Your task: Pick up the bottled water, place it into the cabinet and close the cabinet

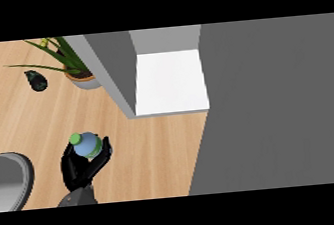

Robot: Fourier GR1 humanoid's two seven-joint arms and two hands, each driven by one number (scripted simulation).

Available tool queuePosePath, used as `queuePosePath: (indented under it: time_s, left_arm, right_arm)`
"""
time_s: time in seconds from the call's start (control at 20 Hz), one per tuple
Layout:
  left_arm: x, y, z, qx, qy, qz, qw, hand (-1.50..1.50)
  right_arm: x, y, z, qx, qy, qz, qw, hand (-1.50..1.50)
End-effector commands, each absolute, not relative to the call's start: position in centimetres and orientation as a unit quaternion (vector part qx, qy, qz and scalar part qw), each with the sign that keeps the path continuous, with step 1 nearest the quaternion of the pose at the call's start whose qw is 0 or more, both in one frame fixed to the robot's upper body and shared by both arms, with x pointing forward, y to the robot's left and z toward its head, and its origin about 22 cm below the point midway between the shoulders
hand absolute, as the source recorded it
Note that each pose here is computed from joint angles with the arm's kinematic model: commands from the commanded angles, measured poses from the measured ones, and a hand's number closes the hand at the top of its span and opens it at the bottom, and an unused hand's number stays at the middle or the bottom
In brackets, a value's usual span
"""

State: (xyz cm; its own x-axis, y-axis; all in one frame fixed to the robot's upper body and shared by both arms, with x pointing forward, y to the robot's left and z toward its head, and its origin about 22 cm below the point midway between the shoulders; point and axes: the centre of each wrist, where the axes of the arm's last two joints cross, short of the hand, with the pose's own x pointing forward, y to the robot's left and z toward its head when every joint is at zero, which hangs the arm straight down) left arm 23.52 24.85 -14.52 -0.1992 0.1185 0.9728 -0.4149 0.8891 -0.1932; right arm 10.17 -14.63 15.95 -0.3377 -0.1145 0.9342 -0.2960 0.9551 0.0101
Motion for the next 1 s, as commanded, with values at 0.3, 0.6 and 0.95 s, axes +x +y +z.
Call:
queuePosePath:
  time_s: [0.3, 0.6, 0.95]
  left_arm:
    - [23.2, 23.1, -14.3, -0.032, -0.753, 0.162, 0.637, 1.50]
    - [22.8, 23.5, -13.5, -0.071, -0.768, 0.114, 0.626, 1.50]
    - [23.0, 24.0, -11.4, -0.104, -0.754, 0.113, 0.639, 1.50]
  right_arm:
    - [9.2, -14.6, 16.6, 0.109, -0.831, 0.093, 0.538, -1.50]
    - [8.6, -14.9, 17.9, 0.117, -0.828, 0.073, 0.543, -1.50]
    - [8.5, -15.2, 17.9, 0.107, -0.839, 0.078, 0.528, -1.50]
